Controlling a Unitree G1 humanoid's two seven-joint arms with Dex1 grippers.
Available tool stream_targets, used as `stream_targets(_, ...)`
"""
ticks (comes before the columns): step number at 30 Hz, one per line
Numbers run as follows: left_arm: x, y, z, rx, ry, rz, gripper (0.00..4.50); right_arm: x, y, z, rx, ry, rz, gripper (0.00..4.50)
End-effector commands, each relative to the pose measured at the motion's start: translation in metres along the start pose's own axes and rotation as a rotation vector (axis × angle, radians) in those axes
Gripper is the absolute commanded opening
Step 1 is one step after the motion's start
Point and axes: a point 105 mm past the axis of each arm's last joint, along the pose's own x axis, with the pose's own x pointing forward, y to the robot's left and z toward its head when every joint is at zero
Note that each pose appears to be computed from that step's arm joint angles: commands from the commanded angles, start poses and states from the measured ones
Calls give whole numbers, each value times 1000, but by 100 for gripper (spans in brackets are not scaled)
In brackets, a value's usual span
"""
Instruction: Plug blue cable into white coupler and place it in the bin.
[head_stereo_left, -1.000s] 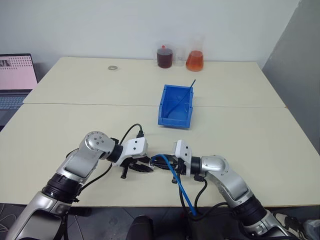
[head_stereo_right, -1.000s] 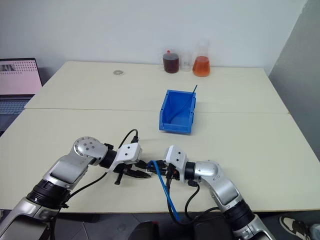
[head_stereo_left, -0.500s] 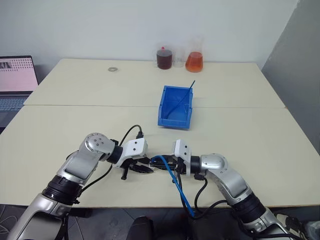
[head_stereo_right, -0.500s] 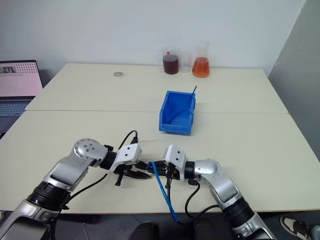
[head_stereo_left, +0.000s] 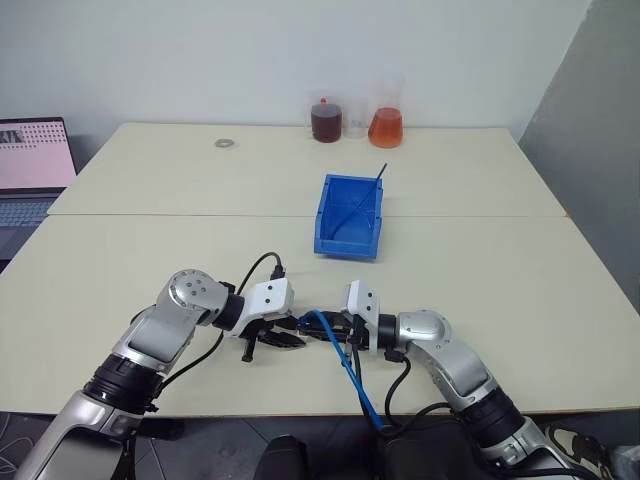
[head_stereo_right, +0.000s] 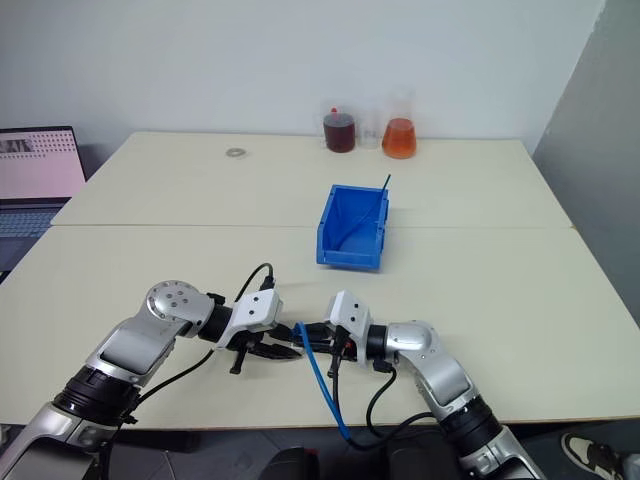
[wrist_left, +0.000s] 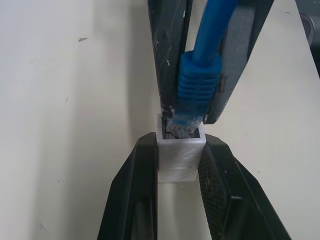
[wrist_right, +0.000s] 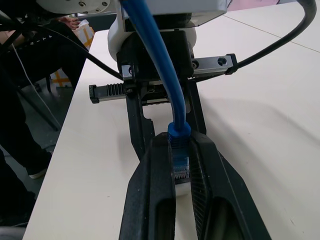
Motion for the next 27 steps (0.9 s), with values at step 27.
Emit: stream_targets(27, -1, 0, 23, 62, -121, 35, 79, -3, 26, -61, 225, 161, 54, 11)
